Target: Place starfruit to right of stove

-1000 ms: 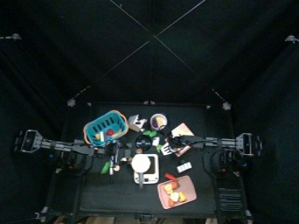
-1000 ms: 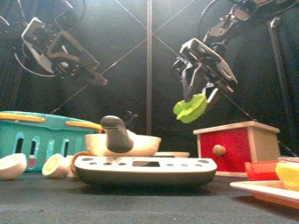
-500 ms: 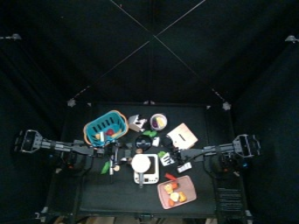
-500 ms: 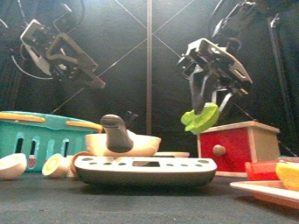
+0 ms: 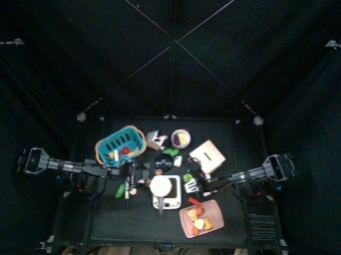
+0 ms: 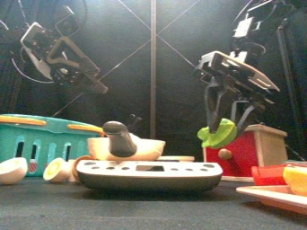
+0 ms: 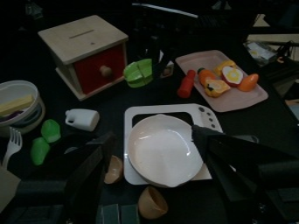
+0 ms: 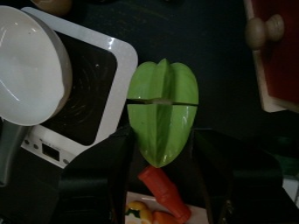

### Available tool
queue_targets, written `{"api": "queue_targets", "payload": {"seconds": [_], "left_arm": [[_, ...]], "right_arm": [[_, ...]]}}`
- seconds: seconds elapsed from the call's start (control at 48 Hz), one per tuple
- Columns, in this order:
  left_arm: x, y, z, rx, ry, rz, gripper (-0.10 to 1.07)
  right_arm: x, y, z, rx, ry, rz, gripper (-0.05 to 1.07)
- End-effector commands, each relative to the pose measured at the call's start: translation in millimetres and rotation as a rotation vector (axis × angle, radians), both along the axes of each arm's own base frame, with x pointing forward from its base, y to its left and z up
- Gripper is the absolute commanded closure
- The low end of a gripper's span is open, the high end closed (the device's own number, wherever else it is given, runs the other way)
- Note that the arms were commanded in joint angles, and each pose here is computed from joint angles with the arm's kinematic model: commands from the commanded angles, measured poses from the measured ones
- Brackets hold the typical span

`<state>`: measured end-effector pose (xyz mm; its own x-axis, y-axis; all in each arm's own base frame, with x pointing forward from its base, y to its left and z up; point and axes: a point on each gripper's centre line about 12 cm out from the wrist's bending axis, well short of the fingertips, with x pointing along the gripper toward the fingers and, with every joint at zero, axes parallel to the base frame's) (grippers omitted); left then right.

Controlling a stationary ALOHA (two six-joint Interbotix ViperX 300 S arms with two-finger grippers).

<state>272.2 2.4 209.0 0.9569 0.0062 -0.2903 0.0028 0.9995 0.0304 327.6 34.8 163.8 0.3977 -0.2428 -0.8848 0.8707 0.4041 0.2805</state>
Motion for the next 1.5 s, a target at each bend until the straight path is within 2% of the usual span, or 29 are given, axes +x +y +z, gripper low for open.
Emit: {"api": "queue_targets", "payload": {"seconds": [0.0,0.458,1.208,1.479], "left_arm": [[2.9,0.5,5.4,0.0,-0.021,0.002,-0.04],[2.4,0.4,3.9,0.002,-0.017,0.001,-0.04],[1.4,0.5,2.3,-0.001,-0.012,0.002,-0.04],[1.1,0.5,1.7,-0.001,-0.011,0.002,-0.04]], "right_arm": [[3.3,4.7,7.0,-0.005,-0.018,-0.004,0.43],[6.4,7.5,-14.5,-0.046,0.068,0.007,0.4],[6.2,10.1,-16.6,-0.049,0.074,0.017,0.06],[6.6,10.3,-16.2,-0.049,0.074,0.019,0.04]]}}
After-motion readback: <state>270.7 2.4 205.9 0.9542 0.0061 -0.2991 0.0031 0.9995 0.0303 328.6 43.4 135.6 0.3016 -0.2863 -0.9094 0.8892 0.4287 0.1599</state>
